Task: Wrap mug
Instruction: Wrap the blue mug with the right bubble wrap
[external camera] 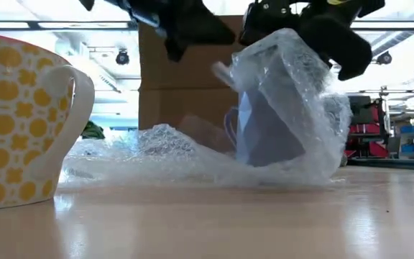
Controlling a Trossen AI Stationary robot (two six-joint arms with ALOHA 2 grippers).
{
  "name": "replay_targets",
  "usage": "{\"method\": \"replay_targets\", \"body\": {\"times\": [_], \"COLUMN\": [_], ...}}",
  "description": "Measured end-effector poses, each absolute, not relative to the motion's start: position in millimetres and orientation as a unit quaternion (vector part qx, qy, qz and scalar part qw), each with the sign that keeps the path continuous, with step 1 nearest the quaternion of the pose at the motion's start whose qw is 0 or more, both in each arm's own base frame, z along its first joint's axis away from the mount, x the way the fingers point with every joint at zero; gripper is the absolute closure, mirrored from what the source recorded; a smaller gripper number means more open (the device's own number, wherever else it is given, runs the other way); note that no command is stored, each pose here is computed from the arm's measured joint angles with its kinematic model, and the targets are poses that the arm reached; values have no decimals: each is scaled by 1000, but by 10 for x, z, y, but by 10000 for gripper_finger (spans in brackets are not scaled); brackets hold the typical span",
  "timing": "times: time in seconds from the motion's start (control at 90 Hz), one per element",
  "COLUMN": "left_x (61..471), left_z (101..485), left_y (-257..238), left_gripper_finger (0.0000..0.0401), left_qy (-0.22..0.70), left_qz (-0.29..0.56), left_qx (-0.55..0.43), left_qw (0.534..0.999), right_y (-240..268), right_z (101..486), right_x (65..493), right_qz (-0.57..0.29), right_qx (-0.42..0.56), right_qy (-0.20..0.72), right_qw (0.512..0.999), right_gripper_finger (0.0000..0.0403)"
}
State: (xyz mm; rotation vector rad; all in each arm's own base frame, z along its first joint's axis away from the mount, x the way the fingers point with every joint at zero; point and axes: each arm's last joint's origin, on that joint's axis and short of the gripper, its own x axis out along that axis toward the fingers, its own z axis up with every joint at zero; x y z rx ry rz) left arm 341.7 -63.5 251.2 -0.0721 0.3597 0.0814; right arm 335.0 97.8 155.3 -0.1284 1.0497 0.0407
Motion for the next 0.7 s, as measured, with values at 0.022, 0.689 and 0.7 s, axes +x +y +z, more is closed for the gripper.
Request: {"method": "replay_targets", "body": {"times": [0.022,0.689,0.7], "left_x": [3441,3700,3700], "left_z": [2478,1857,1857], "left_y": [-632,-696,-696], "left_gripper_finger": [400,400,400], "left_qy": [180,236,236], "left_qz": [40,21,21], "left_qx": [-38,-50,-50], "left_qw": [982,970,970], "right_y": [978,1019,1017], "right_z": [1559,2189,2198], "right_x": [3348,3488,3485], "right_qz": [19,12,11], "right_qx": [-61,-45,-44], "right_qy": [500,481,483], "right_qw": [864,875,875], "right_gripper_finger": [403,398,397]}}
